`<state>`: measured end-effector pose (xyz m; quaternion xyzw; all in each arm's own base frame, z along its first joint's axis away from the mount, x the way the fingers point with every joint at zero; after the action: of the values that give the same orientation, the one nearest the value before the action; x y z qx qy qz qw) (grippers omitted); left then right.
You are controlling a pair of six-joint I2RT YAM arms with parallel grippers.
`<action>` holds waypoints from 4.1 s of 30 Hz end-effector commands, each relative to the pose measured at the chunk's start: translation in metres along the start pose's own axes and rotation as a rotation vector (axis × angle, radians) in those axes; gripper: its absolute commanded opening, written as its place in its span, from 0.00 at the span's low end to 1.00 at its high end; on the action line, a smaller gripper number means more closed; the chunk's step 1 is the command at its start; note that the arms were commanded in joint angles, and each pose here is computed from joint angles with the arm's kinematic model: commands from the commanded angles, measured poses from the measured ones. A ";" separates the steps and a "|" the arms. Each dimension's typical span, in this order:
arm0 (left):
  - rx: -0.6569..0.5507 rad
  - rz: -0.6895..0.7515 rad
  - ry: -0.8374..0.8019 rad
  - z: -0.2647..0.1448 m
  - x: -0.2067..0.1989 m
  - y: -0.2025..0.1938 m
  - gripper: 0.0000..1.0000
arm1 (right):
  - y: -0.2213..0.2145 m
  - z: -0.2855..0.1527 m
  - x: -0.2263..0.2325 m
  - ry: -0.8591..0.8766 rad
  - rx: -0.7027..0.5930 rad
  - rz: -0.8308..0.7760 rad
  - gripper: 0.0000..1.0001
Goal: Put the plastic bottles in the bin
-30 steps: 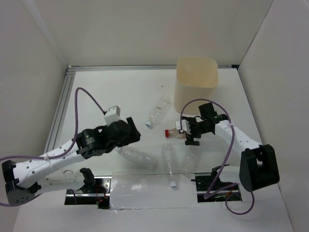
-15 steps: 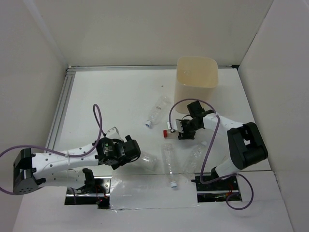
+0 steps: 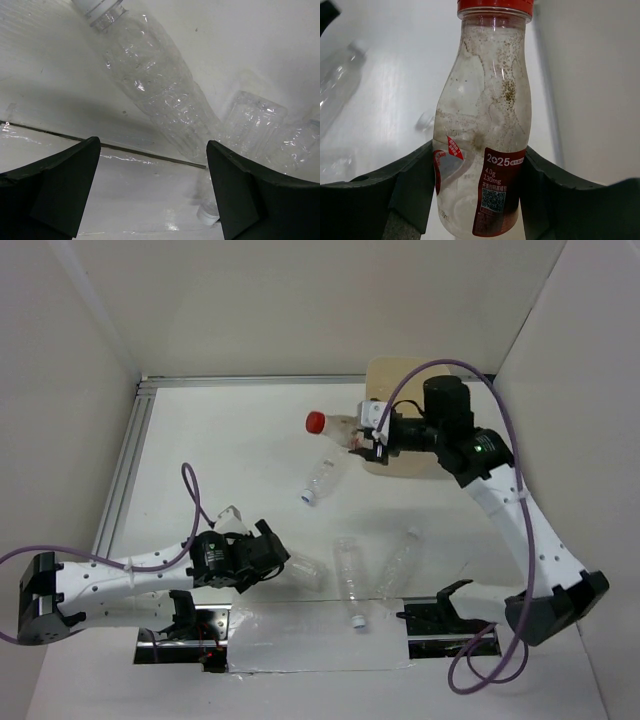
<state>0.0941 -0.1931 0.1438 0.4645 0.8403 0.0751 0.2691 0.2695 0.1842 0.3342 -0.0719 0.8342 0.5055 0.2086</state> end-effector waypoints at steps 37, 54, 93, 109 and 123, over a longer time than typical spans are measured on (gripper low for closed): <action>-0.086 0.172 0.208 0.070 -0.033 -0.035 0.30 | -0.008 -0.115 -0.040 -0.381 -0.138 0.445 0.85; -0.739 0.373 -0.805 -0.165 -0.257 0.125 0.09 | -0.081 -0.129 0.064 -0.435 0.088 0.666 0.00; -0.854 0.662 -0.780 -0.106 -0.343 0.211 1.00 | -0.172 -0.093 0.162 0.139 0.415 0.208 0.95; -0.349 0.494 -0.293 -0.011 -0.094 0.098 1.00 | -0.222 -0.014 0.174 0.471 0.369 -0.329 0.99; -0.362 0.583 -0.303 0.043 -0.108 0.148 1.00 | -0.207 -0.016 0.189 0.545 0.358 -0.292 0.35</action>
<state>0.2463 -0.1943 0.1938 0.6294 0.6314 0.2349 0.3874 0.1670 0.0905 0.0738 -0.2901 0.9163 0.2708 0.0537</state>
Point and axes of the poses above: each gripper's point midway between its finger pads, its own z axis out along the fingers, its own x axis along the line the jaws close on, y = z × x, the point moved 5 cm from there along -z, back along the fingers, and after that the axes turned 6 degrees about z, right-handed, at the moved point
